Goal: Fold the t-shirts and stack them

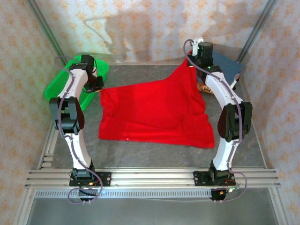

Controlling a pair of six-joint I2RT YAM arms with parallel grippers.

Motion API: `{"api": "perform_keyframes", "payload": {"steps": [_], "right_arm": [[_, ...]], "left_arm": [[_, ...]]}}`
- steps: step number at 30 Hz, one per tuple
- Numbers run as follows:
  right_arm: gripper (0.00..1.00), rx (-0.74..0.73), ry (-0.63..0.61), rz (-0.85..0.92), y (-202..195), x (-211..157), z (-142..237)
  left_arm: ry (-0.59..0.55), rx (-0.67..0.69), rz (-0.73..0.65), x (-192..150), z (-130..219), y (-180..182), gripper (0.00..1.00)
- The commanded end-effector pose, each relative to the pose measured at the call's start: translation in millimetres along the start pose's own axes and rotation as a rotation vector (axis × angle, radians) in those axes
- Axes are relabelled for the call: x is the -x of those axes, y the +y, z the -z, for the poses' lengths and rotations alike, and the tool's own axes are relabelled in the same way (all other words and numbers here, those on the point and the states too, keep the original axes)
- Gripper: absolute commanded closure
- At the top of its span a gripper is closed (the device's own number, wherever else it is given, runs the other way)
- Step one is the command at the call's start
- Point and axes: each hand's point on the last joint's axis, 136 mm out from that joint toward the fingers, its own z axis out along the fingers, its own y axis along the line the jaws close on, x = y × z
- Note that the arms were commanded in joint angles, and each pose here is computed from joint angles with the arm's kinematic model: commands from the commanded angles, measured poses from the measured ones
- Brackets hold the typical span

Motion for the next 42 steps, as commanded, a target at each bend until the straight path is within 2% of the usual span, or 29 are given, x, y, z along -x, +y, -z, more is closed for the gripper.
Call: {"api": "perform_keyframes", "payload": {"steps": [1, 8, 14, 23, 30, 42], "right_arm": [[1.00, -0.041, -0.053, 0.023, -7, 19, 2], [1.00, -0.051, -0.061, -0.014, -8, 13, 12], [1.00, -0.030, -0.068, -0.050, -6, 9, 32], [1.00, -0.018, 0.000, -0.087, -3, -34, 68], [1.00, -0.081, 0.040, -0.098, -13, -65, 94], [1.00, -0.158, 0.111, -0.168, -26, -122, 133]], "left_arm": [[0.016, 0.026, -0.018, -1, 1, 8, 1.00], [-0.003, 0.030, -0.002, -1, 12, 17, 1.00], [-0.023, -0.032, -0.009, -1, 25, 7, 1.00], [0.013, -0.037, -0.027, -22, 22, 10, 1.00], [0.031, 0.028, -0.026, -38, 23, 28, 1.00], [0.068, 0.065, 0.000, -62, 11, 41, 1.00]]}}
